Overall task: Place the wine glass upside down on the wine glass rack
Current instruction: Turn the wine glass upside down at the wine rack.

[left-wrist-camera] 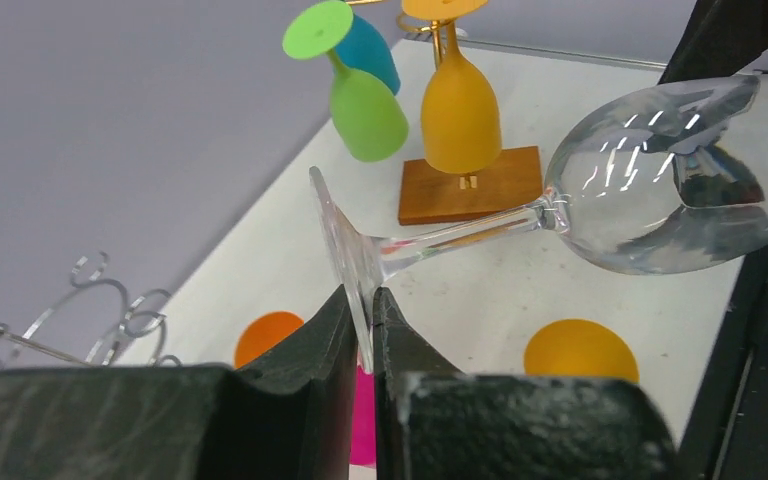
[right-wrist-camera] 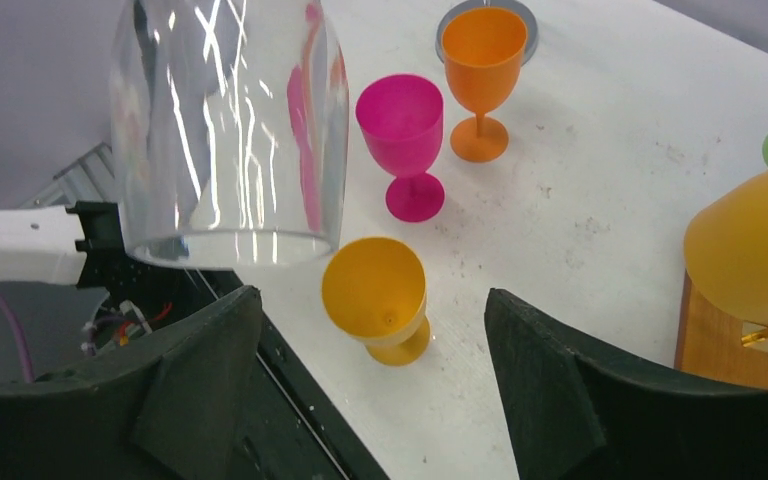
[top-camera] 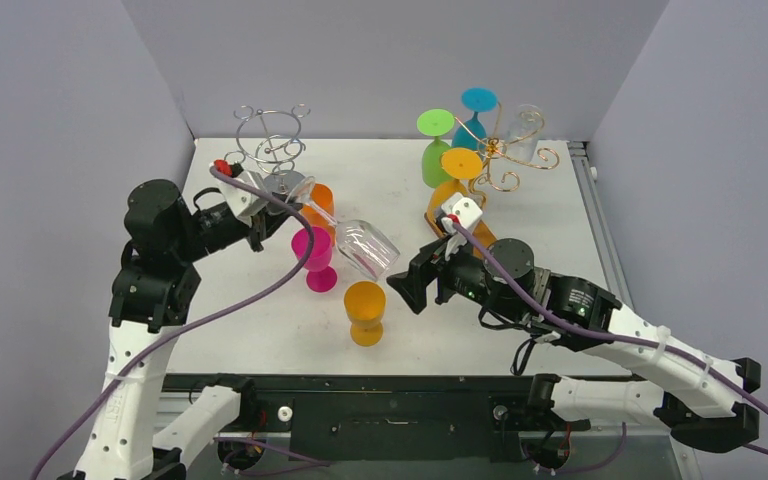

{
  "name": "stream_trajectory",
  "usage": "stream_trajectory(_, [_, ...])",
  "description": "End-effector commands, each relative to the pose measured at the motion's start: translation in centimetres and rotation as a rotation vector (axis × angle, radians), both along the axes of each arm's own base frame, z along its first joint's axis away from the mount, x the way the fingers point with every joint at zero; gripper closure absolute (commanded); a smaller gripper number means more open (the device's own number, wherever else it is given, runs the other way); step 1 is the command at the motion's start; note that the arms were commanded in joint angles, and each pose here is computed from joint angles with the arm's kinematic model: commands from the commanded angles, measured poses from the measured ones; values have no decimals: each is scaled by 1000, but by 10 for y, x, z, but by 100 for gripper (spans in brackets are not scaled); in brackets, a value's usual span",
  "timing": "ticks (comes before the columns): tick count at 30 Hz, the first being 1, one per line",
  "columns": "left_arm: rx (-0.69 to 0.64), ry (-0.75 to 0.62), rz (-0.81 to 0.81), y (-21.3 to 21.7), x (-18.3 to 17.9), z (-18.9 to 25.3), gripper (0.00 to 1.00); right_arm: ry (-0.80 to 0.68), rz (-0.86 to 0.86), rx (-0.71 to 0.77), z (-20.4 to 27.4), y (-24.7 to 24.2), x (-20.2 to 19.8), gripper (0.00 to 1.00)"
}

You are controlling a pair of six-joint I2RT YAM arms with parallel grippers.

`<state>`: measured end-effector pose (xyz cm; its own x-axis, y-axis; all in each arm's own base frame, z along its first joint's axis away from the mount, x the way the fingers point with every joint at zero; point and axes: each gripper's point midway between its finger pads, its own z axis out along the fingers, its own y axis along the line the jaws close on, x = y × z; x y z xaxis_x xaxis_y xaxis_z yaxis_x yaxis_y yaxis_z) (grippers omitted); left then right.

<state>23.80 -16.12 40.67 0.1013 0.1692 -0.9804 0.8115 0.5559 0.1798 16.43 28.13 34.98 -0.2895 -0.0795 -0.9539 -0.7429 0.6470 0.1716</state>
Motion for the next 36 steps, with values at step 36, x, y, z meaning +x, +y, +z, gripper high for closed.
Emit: stream_trajectory(36, [387,-1100,-237,-4,-80,76,100,-53,689,161,17,114,-49,12])
